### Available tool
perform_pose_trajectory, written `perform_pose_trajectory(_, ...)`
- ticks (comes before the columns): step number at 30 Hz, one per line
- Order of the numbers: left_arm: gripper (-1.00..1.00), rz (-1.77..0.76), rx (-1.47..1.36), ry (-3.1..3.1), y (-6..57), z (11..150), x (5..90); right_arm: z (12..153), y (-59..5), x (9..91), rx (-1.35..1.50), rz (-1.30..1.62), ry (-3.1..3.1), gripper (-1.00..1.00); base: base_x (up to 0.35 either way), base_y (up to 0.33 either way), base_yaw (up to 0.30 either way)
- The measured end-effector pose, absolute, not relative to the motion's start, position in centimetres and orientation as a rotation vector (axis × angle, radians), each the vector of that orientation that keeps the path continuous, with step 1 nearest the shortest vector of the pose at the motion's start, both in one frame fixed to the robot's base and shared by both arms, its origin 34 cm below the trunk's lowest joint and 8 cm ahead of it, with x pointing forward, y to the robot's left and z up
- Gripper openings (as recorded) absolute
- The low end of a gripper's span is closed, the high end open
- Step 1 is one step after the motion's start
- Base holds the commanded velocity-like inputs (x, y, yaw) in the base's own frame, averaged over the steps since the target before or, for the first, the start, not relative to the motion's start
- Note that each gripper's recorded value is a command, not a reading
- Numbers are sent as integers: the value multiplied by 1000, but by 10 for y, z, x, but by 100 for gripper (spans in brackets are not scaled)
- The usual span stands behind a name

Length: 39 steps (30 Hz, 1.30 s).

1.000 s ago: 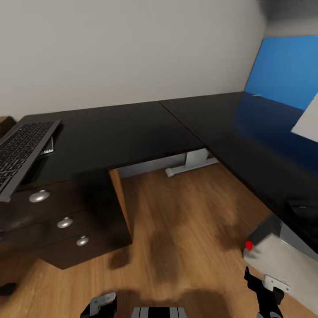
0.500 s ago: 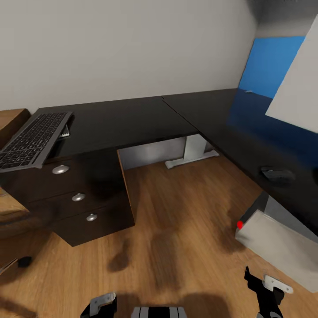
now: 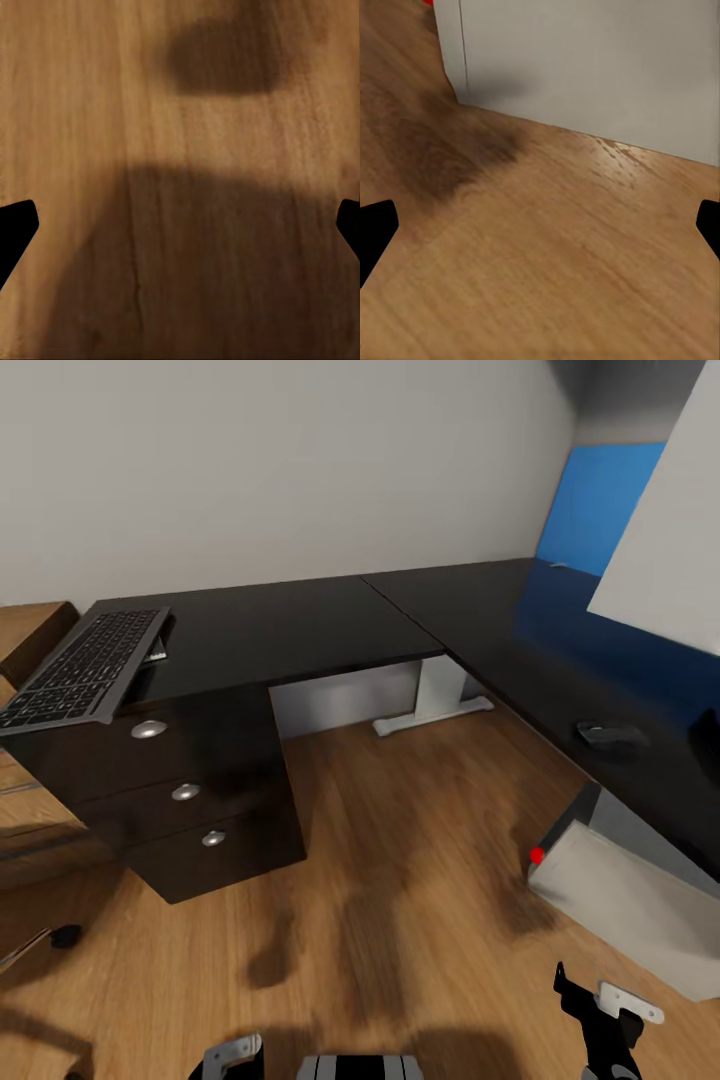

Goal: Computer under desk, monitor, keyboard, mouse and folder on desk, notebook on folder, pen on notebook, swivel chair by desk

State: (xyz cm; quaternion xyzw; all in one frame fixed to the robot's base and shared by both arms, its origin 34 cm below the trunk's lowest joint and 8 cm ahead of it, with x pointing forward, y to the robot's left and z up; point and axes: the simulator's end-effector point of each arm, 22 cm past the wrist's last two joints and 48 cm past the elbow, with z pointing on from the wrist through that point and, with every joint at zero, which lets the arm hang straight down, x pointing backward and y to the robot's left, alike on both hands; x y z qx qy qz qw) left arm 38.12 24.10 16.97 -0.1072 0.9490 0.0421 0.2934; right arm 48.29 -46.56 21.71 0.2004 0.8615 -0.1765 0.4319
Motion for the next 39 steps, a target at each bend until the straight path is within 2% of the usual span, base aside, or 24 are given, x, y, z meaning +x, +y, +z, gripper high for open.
perform_pose_trajectory(39, 100, 97, -281, 2411, 244, 213, 414, 279, -428, 528, 497, -327, 2018, 100, -1, 0, 0)
